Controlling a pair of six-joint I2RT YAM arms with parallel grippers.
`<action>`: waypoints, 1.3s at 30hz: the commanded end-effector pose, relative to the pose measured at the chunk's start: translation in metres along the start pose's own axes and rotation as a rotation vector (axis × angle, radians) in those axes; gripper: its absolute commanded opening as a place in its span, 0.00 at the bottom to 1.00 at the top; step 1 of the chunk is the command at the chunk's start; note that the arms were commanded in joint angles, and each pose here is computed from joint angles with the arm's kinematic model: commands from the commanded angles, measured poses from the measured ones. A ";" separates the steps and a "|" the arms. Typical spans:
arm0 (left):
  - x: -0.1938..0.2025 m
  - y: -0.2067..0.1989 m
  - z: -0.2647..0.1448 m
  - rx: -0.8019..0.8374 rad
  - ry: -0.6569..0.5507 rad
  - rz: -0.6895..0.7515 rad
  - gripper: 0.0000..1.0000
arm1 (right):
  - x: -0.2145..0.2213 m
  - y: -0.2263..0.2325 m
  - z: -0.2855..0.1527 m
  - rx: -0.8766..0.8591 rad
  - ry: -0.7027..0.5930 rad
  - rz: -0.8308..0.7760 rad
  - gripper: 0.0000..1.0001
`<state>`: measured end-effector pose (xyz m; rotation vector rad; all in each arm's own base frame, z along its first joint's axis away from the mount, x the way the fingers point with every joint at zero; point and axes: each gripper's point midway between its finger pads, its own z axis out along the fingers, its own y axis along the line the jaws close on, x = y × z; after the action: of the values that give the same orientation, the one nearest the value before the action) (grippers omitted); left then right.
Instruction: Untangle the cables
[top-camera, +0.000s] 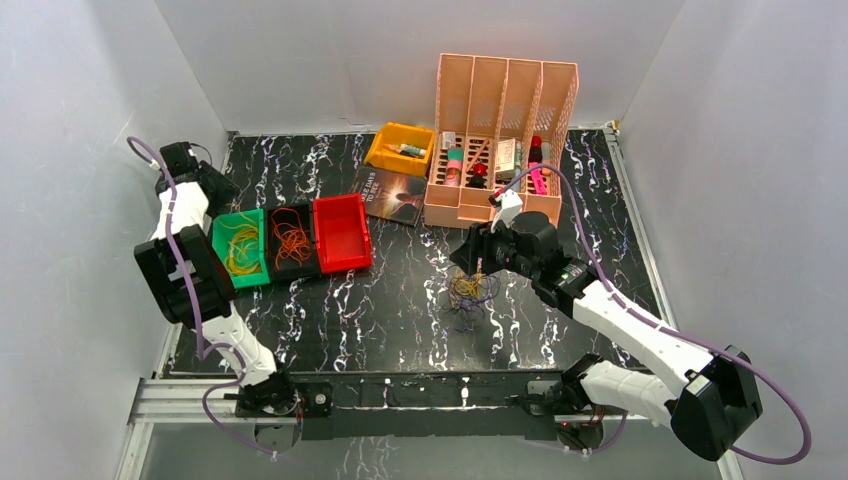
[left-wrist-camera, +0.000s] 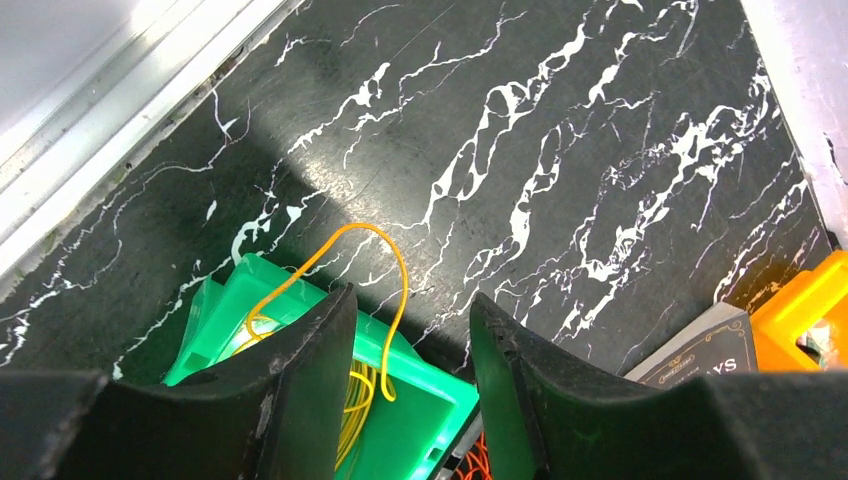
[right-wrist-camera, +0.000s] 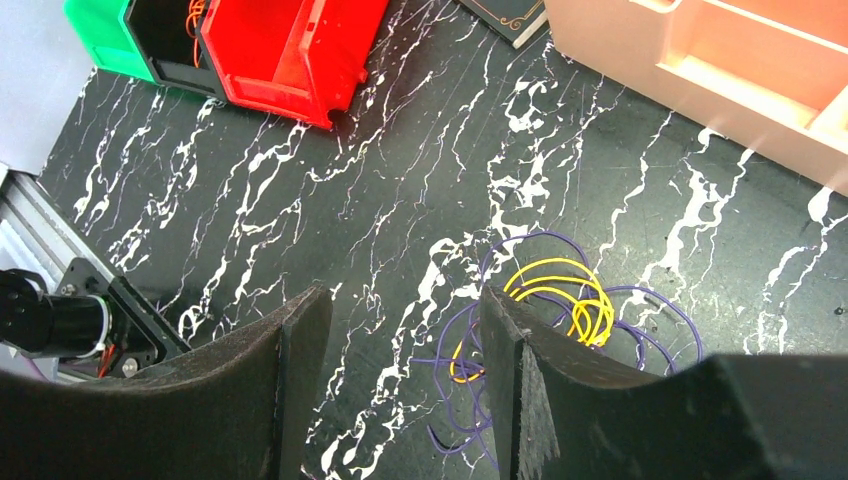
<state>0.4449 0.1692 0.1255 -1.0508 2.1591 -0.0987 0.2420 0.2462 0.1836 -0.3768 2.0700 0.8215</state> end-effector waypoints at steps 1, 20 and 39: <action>-0.012 -0.004 -0.004 -0.011 0.000 -0.093 0.43 | -0.011 0.003 -0.001 -0.007 -0.035 -0.023 0.65; -0.013 0.008 0.015 -0.099 0.006 -0.154 0.48 | -0.010 0.002 -0.001 -0.001 -0.030 -0.033 0.65; -0.004 0.007 0.024 -0.087 0.045 -0.159 0.48 | -0.007 0.001 0.001 -0.003 -0.019 -0.031 0.65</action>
<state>0.4547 0.1802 0.0902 -1.2828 2.1588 -0.0768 0.2423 0.2447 0.1796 -0.3930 2.0786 0.8023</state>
